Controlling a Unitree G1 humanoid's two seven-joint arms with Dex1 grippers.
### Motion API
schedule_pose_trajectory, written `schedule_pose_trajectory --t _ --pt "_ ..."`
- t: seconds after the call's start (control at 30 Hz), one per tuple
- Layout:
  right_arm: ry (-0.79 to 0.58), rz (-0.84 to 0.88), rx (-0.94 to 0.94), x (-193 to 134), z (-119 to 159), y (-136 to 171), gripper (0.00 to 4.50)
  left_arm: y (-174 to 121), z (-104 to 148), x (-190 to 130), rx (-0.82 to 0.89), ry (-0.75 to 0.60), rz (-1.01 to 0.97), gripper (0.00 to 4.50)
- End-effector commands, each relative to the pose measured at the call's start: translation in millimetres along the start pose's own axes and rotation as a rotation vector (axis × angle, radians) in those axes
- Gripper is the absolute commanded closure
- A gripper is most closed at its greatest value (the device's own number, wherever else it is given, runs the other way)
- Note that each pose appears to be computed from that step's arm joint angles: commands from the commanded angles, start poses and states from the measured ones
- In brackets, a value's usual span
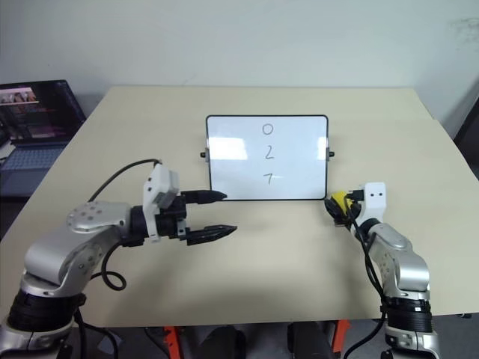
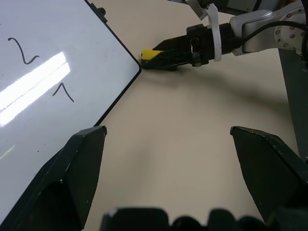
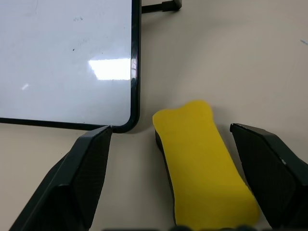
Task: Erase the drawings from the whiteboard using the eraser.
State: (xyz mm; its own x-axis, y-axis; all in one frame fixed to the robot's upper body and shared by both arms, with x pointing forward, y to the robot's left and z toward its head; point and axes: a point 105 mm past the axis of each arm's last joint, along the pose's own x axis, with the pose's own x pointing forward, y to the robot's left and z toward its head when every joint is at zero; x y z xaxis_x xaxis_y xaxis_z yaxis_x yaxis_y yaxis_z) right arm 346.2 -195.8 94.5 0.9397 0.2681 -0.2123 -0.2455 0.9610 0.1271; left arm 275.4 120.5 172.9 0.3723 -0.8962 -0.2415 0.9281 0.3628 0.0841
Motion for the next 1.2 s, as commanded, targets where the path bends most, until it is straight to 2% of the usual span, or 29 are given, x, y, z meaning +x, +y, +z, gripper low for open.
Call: schedule_pose_trajectory --t 0.03,0.83,0.93,1.17,1.2 --pt "-0.039 0.011 -0.029 0 11 1 0.21 -4 10 -2 0.052 -0.006 -0.005 0.00" --pt "-0.045 -0.017 -0.032 3 10 -8 0.21 -3 11 -2 0.060 -0.009 0.000 0.00" --pt "-0.046 -0.019 -0.031 3 9 -9 0.75 -3 11 -2 0.060 -0.009 0.001 0.00" --pt "-0.050 -0.022 -0.030 3 10 -9 3.17 -2 12 -2 0.065 -0.011 0.005 0.00" --pt "-0.052 -0.021 -0.029 3 10 -10 3.27 -2 12 -2 0.066 -0.010 0.006 0.00"
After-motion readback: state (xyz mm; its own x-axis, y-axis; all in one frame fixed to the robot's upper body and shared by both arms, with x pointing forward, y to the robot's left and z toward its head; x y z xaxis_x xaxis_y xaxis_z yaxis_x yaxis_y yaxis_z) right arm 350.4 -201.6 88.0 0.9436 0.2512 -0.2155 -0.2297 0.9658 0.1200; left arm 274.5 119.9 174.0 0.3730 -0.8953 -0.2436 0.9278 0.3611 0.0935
